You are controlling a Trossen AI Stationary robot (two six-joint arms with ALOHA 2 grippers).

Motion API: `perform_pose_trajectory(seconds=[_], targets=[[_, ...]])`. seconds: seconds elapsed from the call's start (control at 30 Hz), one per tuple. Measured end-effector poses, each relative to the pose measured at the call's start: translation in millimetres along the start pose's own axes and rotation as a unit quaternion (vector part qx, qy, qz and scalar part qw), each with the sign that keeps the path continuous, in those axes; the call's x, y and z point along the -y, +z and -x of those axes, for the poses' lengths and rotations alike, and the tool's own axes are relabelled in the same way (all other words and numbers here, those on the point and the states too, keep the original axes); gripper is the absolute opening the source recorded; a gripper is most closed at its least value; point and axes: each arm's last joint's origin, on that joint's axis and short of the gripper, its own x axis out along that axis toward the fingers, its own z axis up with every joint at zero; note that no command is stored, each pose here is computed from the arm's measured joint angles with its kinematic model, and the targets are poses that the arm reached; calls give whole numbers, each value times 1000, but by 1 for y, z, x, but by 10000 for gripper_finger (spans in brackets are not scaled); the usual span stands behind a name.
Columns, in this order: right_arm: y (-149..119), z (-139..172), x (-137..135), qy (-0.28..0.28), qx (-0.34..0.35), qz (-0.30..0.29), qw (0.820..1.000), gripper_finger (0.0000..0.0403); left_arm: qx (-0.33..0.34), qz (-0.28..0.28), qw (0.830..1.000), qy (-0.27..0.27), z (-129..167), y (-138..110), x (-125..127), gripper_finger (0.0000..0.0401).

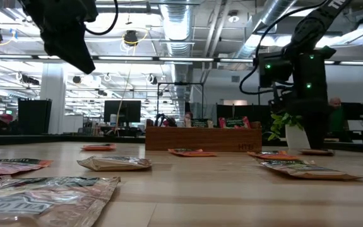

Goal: Pick & Place Tea
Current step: Put the brown tea bag into the middle slot of the wooden organizer

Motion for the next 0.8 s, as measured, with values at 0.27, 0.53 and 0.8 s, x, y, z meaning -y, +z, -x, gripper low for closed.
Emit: perform_pose_trajectory(seconds=[0.27, 0.53, 0.8], targets=[[1, 18, -4, -39, -32, 20, 999, 1, 2, 0, 1000, -2, 0, 0, 0, 151], [14, 65, -29, -83, -3, 73, 994, 0, 2, -2, 1000, -2, 0, 0, 0, 151], [20, 134, -67, -105, 82, 143, 981, 0, 2, -2, 1000, -2, 0, 0, 0, 151]])
